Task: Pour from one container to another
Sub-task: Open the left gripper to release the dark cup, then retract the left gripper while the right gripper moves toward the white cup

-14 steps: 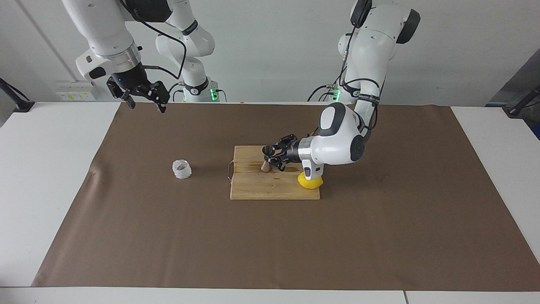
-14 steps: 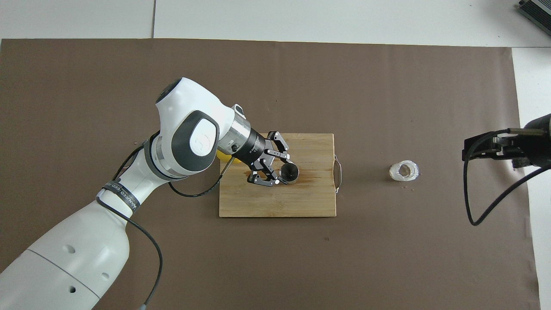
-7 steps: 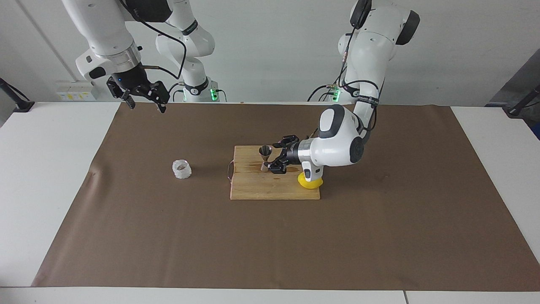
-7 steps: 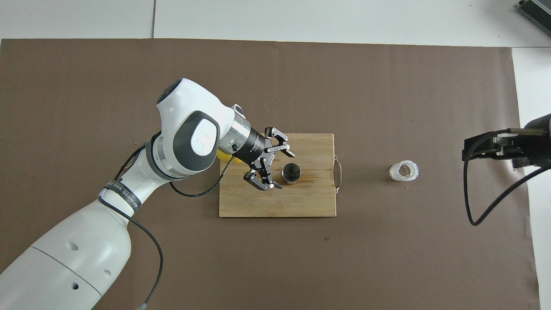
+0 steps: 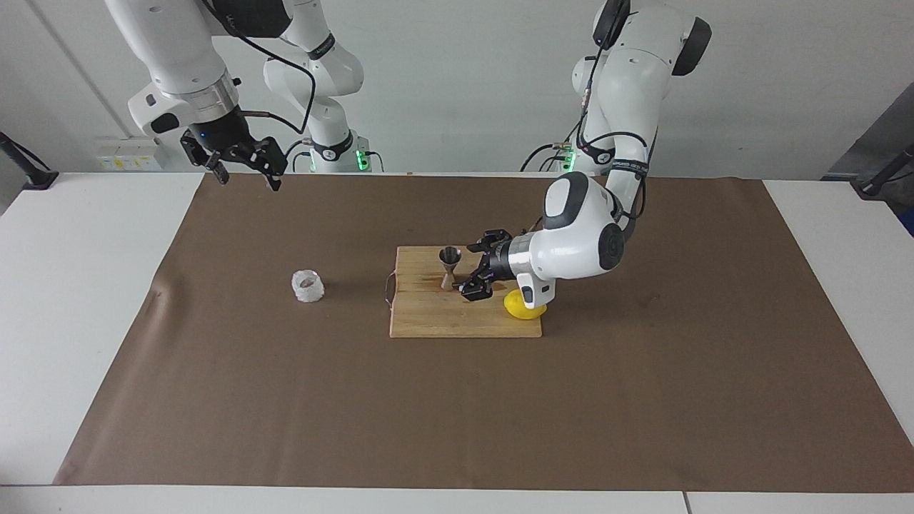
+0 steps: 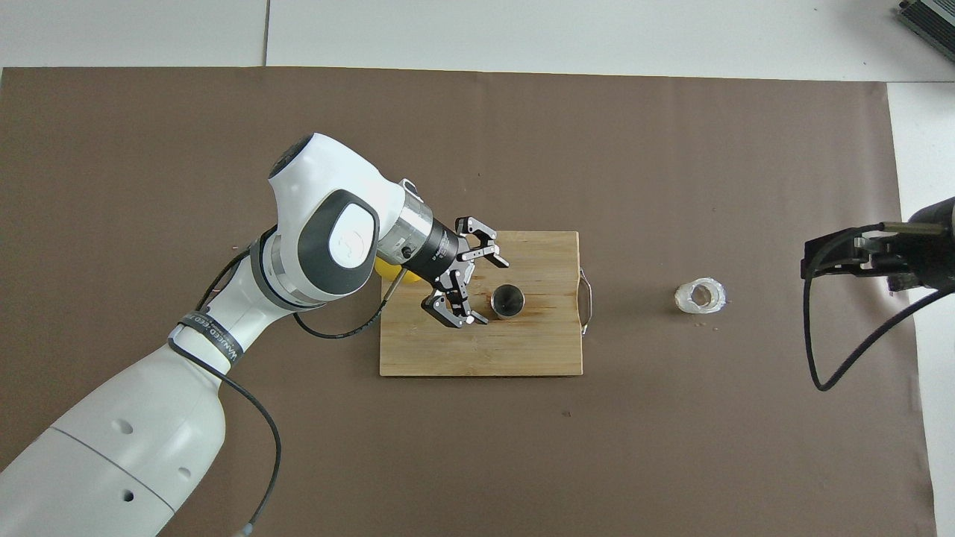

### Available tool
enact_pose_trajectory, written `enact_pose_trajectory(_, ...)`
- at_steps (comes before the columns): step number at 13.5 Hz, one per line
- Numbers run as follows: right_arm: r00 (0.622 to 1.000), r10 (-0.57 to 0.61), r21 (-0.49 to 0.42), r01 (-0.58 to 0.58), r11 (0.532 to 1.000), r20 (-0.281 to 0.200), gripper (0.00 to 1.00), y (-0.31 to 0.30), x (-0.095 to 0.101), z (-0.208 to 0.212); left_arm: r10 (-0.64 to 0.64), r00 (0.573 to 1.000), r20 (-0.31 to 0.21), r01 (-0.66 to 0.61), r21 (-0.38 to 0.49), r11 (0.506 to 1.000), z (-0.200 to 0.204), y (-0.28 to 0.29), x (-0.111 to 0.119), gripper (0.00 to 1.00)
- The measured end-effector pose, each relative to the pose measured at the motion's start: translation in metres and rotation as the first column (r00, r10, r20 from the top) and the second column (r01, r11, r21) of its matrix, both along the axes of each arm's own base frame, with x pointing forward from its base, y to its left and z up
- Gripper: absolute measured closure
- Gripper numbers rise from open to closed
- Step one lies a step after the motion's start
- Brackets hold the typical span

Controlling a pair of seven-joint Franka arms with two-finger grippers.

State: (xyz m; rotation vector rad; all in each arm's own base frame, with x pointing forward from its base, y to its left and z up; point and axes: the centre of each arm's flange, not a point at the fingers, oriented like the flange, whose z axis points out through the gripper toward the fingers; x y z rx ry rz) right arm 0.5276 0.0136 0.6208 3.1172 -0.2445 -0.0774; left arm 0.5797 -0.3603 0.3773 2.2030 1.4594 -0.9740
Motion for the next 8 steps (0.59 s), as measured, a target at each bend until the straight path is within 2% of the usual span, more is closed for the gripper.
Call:
enact_pose_trajectory(4,1.000,0.007,0.000,-0.007,1.000,0.000,0.00,0.003,0.000,0.000,-0.117,0.990,0.081,0.105,0.137,0.985,0.036,0.027,0.016,0.00)
enact_pose_trajectory(8,0.992,0.125,0.007,-0.125,0.992,-0.009,0.00,0.006,-0.002,-0.005,-0.220,0.970,0.107,0.181,0.288,0.940,0.058,0.058,0.018,0.00)
